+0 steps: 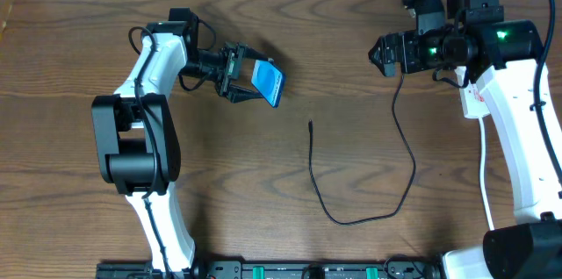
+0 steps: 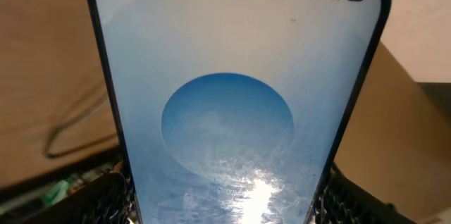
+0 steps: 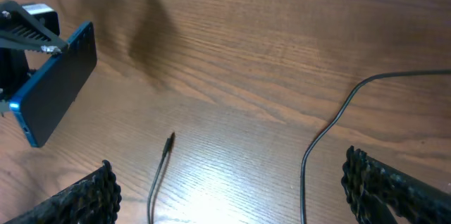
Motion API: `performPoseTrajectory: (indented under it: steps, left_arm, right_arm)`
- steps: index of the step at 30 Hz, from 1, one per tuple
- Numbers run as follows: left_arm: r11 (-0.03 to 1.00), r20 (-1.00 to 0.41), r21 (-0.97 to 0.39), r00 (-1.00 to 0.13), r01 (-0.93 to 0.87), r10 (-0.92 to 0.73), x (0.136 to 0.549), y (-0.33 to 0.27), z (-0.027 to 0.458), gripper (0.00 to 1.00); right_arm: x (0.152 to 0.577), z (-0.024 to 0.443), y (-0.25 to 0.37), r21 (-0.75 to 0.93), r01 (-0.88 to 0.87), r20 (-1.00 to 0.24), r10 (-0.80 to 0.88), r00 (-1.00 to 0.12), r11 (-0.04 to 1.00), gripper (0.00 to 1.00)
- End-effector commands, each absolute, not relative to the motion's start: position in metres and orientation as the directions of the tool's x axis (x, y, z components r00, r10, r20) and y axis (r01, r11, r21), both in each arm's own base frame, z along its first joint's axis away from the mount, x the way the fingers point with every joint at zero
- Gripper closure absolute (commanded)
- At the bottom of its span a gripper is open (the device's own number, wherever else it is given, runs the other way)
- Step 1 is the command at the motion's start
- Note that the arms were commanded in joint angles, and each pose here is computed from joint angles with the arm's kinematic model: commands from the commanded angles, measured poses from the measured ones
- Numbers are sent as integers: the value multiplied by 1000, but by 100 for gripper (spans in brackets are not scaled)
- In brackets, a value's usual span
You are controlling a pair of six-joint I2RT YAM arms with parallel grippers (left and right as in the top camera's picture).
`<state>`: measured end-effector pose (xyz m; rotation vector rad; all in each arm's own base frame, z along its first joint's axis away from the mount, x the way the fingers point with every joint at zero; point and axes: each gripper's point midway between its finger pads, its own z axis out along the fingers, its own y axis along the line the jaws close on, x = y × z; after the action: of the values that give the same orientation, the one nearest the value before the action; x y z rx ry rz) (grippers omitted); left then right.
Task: Plug charger to phone and switch on socket
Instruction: 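Raise and rotate the held phone with the left gripper toward center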
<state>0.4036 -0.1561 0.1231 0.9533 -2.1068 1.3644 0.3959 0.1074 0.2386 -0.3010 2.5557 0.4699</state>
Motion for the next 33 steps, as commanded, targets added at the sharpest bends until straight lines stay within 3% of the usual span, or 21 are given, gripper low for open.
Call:
performPoseTrajectory:
  steps: [1, 10, 33]
  left_arm:
    - [186, 742, -590, -618, -786, -258, 403, -160, 152, 30]
    - [143, 801, -528, -547, -837, -242, 403, -162, 159, 31]
    - [135, 807, -524, -541, -841, -236, 404, -162, 160, 33]
  right_arm:
    - [397, 243, 112, 301, -278, -523, -86, -848, 912, 1]
    - [398, 240, 112, 308, -267, -513, -77, -855, 913, 1]
    - [401, 229, 115, 338, -215, -474, -31, -880, 916, 1]
